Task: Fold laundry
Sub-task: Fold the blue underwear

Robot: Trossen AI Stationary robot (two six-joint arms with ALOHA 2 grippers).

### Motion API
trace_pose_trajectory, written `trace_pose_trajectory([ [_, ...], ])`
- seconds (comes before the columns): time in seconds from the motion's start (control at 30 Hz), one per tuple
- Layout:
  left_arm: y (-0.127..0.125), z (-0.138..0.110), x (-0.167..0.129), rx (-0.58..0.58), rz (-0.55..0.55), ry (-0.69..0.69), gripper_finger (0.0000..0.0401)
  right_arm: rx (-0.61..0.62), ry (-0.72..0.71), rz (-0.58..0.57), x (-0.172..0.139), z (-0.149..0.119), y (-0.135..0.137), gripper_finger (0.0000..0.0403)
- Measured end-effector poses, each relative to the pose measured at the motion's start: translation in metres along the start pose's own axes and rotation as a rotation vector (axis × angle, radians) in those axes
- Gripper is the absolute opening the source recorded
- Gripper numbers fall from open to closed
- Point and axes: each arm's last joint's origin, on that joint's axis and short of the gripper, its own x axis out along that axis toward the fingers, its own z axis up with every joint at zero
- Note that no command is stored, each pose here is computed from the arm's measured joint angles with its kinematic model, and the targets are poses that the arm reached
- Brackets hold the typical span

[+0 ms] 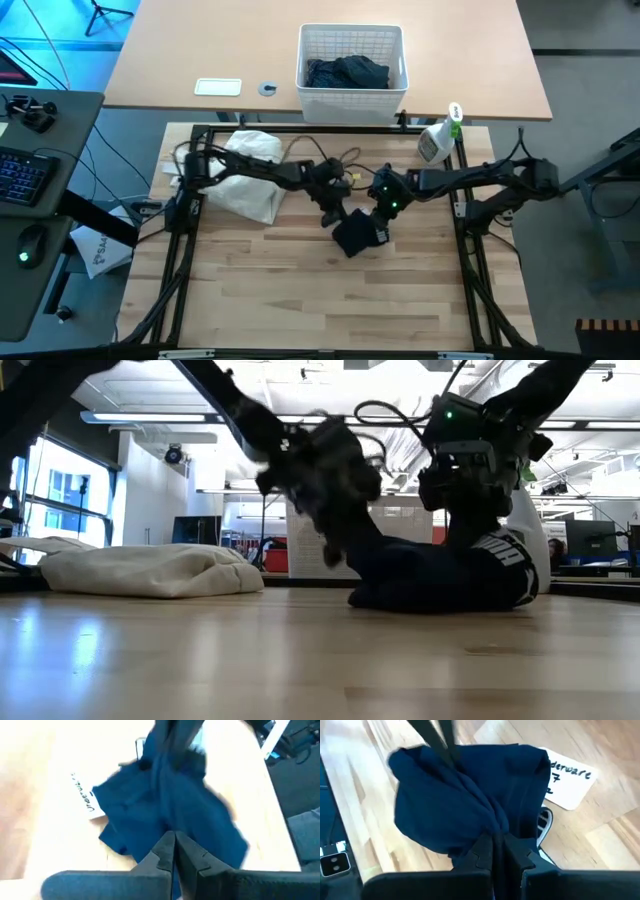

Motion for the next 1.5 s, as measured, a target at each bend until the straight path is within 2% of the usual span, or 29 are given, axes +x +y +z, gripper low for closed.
trace_pose_trajectory([
  [0.17, -0.018, 0.016, -0.045, 0.031, 0.077, 0.002, 0.0, -0.001, 0.015, -0.004, 0.009, 0.0, -0.001, 0.0005],
  [0.3, -0.039, 0.024, -0.071, 0.094, 0.042, -0.011, 0.0, -0.028, -0.03, 0.026, 0.008, 0.005, 0.002, 0.0005],
  [0.47, -0.058, 0.019, -0.061, 0.133, -0.052, 0.032, 0.0, -0.029, -0.099, 0.074, 0.006, 0.013, 0.005, 0.0005],
  [0.63, -0.052, 0.002, -0.031, 0.128, -0.018, 0.125, 0.0, -0.045, -0.124, 0.041, 0.006, 0.013, 0.004, 0.0009],
  [0.7, -0.046, -0.006, -0.02, 0.129, 0.053, 0.162, 0.0, -0.076, -0.12, 0.036, 0.007, 0.013, 0.004, 0.0024],
  [0.8, -0.038, -0.012, -0.013, 0.134, 0.162, 0.195, 0.0, -0.121, -0.115, 0.03, 0.008, 0.012, 0.005, 0.0071],
  [1.0, -0.029, -0.01, -0.021, 0.166, 0.318, 0.2, 0.0, -0.211, -0.088, 0.066, 0.001, 0.01, 0.005, 0.0173],
  [1.1, -0.034, -0.003, -0.034, 0.168, 0.324, 0.172, 0.0, -0.211, -0.093, 0.068, -0.01, 0.009, 0.005, 0.0199],
  [1.2, -0.045, 0.004, -0.049, 0.176, 0.323, 0.138, 0.0, -0.279, -0.136, 0.082, -0.019, 0.01, 0.008, 0.0211],
  [1.4, -0.072, 0.015, -0.086, 0.124, 0.317, 0.083, 0.0, -0.379, -0.24, 0.13, -0.018, 0.02, 0.017, 0.0223],
  [1.5, -0.078, 0.015, -0.095, 0.091, 0.31, 0.078, 0.0, -0.378, -0.239, 0.103, -0.014, 0.021, 0.012, 0.0249],
])
